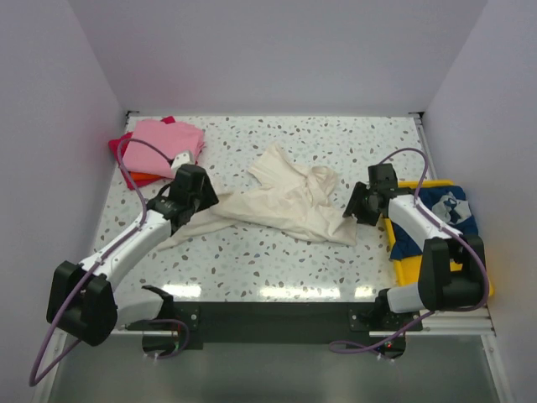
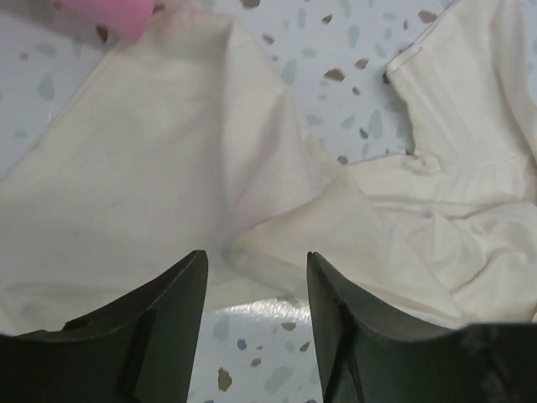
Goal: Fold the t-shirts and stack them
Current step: Flatten the tshirt out
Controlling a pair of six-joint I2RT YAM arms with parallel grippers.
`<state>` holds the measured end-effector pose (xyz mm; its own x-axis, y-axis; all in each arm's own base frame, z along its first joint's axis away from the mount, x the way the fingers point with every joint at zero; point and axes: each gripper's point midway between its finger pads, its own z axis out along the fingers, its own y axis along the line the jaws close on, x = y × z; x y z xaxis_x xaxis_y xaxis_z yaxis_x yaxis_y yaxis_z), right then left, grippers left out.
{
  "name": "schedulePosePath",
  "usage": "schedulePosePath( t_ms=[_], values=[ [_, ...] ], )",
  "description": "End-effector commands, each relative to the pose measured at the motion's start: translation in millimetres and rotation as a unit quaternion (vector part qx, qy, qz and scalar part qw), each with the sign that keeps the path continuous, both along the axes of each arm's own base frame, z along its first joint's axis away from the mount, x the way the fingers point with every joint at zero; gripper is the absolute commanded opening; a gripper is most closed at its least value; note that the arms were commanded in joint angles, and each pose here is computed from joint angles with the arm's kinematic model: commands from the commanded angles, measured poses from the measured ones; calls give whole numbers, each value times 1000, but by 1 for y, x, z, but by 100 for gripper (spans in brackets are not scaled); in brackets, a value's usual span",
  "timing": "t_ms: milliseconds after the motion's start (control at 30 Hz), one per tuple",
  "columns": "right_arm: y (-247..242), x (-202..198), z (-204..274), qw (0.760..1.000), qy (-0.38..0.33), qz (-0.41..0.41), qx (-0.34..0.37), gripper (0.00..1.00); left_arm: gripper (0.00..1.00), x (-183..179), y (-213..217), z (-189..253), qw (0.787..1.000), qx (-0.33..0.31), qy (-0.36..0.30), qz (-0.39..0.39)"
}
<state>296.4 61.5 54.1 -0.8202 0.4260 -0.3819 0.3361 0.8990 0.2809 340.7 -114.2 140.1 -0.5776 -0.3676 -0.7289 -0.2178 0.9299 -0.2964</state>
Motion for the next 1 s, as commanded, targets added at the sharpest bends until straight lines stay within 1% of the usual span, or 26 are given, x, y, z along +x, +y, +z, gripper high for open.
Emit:
schedulePosePath(
  t_ms=[0,67,133,200,267,367,400,433,500,533,600,633,667,767,800,867,967],
  values=[
    [4,11,12,1000,-19,9,10,52,58,-50,23,-43,995,-4,80,52],
    [4,12,12,1000,-17,14,7,52,68,-66,31,-41,994,-2,87,62],
    [3,13,13,1000,-19,15,4,52,70,-66,38,-31,995,4,69,72],
    [3,13,11,1000,-17,13,5,52,70,-54,38,-19,997,14,43,66],
    [4,13,10,1000,-15,14,10,52,69,-37,34,-14,997,28,39,57],
    [8,13,7,1000,-11,17,20,52,66,-4,16,-7,998,44,25,27],
    [9,13,6,1000,-10,15,23,52,66,9,6,-1,999,53,4,1],
    [10,14,6,999,-11,15,26,52,65,21,-5,-2,998,56,3,-19],
    [10,13,4,999,-10,12,30,52,63,33,-14,-2,996,78,-3,-47],
    [11,13,6,999,-12,10,32,52,61,43,-18,-5,995,87,2,-51],
    [12,12,5,999,-12,7,38,52,57,50,-20,-8,992,106,7,-67],
    [13,11,6,999,-14,6,40,52,53,55,-24,-12,991,108,12,-77],
    [12,10,5,999,-12,5,40,52,51,56,-27,-15,990,109,14,-87],
    [12,8,2,999,-10,3,42,52,48,61,-40,-26,985,113,21,-131],
    [13,7,2,999,-9,3,43,52,47,60,-41,-36,982,122,35,-143],
    [13,7,2,999,-8,2,44,52,46,59,-43,-40,979,127,43,-155],
    [12,7,1,999,-6,1,45,52,46,53,-47,-46,971,139,45,-189]
  ],
)
